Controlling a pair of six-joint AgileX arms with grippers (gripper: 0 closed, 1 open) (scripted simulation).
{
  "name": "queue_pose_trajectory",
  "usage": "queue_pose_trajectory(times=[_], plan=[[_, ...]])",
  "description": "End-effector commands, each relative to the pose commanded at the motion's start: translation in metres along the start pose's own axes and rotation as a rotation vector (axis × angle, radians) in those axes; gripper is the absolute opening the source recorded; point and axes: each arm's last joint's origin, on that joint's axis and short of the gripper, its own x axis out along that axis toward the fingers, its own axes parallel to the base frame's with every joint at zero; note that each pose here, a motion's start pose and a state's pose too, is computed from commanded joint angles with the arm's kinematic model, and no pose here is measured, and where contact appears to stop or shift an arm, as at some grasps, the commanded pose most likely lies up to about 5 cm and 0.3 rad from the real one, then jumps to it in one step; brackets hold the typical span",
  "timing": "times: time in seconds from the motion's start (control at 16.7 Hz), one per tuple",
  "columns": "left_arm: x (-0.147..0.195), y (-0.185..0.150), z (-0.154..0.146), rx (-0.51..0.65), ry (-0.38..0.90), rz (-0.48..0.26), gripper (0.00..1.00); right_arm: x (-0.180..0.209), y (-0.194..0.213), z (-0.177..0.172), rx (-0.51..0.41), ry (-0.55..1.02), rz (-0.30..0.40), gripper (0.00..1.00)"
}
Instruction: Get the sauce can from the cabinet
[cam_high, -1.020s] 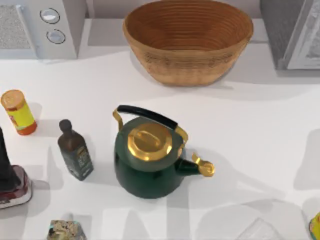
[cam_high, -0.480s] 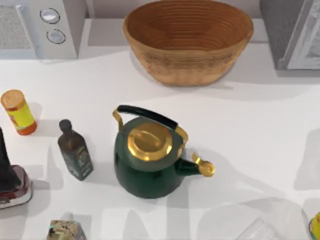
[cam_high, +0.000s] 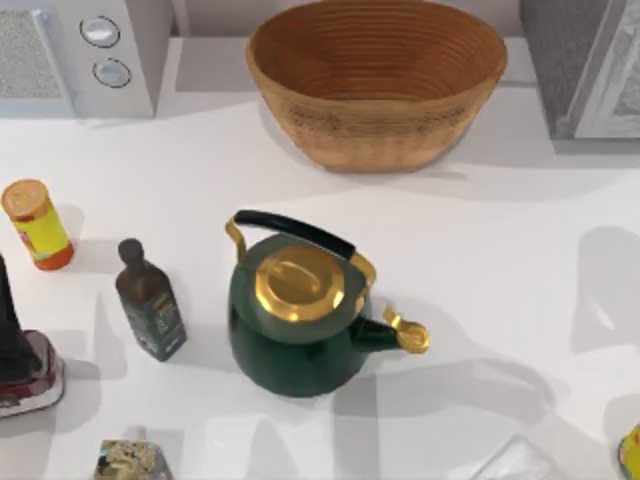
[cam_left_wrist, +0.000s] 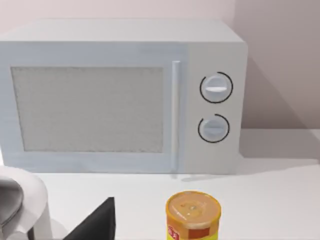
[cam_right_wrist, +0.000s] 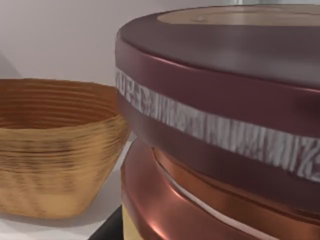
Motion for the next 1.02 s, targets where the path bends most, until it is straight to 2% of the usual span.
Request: queue_pose_trajectory(times=[0.3, 0.6, 0.84, 1.02], plan=[[0.0, 0.0, 0.0, 0.0, 0.0, 0.0, 1.0, 0.042, -0.015, -0.007, -0.003, -0.002, 0.204, 0.0], [0.0, 0.0, 0.0, 0.0, 0.0, 0.0, 1.0, 0.075, -0.033, -0.042, -0.003, 0.001, 0.394, 0.0], [0.0, 0.0, 0.0, 0.0, 0.0, 0.0, 1.0, 0.084, -0.043, -0.076, 0.004, 0.009, 0.5, 0.0], [0.0, 0.0, 0.0, 0.0, 0.0, 0.0, 1.0, 0.085, -0.047, -0.093, 0.009, 0.014, 0.543, 0.0]])
